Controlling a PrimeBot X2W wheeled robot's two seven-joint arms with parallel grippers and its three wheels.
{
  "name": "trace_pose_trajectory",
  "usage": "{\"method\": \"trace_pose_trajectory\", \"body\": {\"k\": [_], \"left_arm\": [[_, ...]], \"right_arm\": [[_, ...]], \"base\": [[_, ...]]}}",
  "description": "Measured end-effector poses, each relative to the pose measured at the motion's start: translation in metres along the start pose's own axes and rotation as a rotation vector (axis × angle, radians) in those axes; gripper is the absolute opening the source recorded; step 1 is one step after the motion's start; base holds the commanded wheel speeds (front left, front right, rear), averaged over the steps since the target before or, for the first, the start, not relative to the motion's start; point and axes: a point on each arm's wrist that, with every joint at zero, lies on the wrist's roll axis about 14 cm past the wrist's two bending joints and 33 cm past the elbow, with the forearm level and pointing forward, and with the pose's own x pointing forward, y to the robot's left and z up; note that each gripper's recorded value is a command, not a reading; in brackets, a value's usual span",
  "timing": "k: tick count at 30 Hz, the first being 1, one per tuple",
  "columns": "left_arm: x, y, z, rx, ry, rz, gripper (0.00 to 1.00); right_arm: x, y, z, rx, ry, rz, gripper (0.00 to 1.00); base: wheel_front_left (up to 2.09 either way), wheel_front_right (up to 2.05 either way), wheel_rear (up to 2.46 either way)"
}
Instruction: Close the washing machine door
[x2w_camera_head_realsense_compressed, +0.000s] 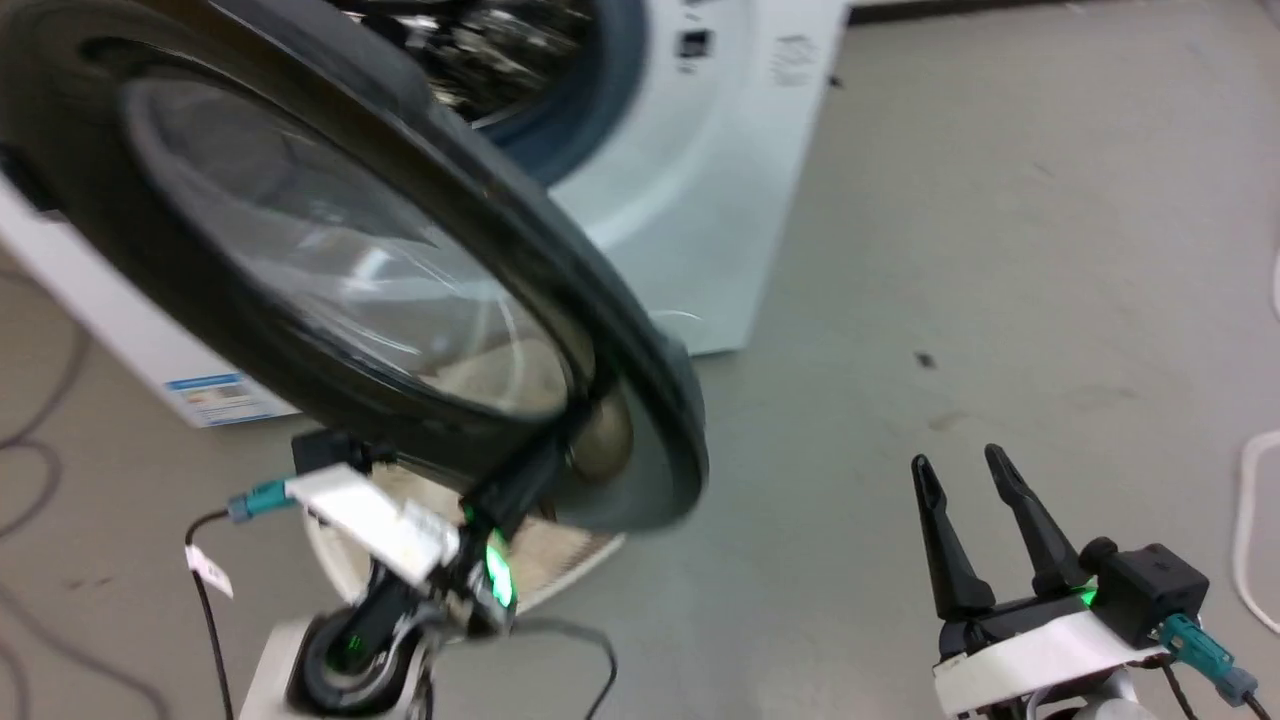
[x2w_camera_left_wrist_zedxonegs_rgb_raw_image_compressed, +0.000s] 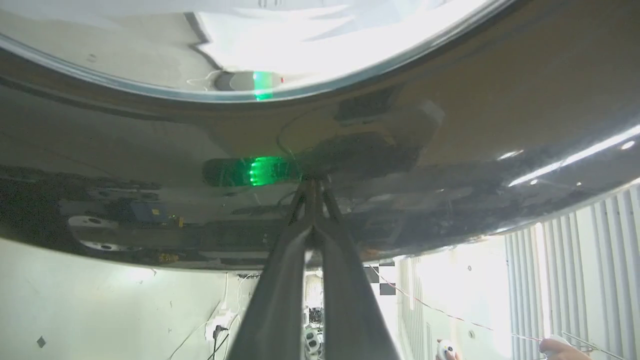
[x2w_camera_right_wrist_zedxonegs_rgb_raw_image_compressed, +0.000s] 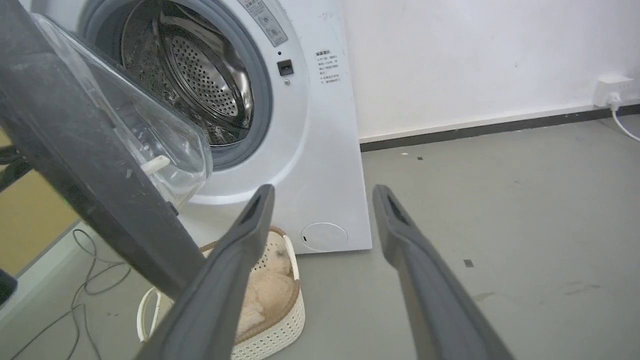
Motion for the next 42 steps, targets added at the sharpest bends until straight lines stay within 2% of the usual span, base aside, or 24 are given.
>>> {"method": "trace_pose_trajectory", "body": {"k": [12,18,22,27,33,38,42], "left_arm": [[0.090,-0.010,0.013,-0.010,-0.133,-0.058,0.00],[0.097,-0.012,0.018,0.018,-0.180,-0.045,0.00],[0.086,-0.015,0.015,0.103,-0.175,-0.034,0.00],[0.049,-0.002,0.014,0.331,-0.156,0.037,0.00],[-0.014,0.018,0.038,0.770,-0.189,0.175,0.00],[-0.063,0.005,0.081,1.135,-0.329,0.270,0.00],[-0.099,-0.021,0.110,1.280,-0.501,0.341,0.00]], "right_arm": [[-0.019,-0.028,-0.005,-0.010,0.027,-0.111,1.00],[-0.017,-0.024,-0.003,-0.003,0.017,-0.099,1.00],[-0.013,-0.018,0.000,0.004,0.004,-0.078,1.00],[-0.006,-0.005,0.005,0.012,-0.017,-0.034,1.00],[0.003,0.011,0.011,0.014,-0.039,0.031,1.00],[0.005,0.026,0.011,0.017,-0.040,0.082,1.00],[0.009,0.040,0.015,0.019,-0.054,0.128,1.00]], "base": [[0.00,0.00,0.00],[0.00,0.00,0.00],[0.00,0.00,0.00],[0.00,0.00,0.00],[0.00,0.00,0.00],[0.00,0.00,0.00],[0.00,0.00,0.00]]}}
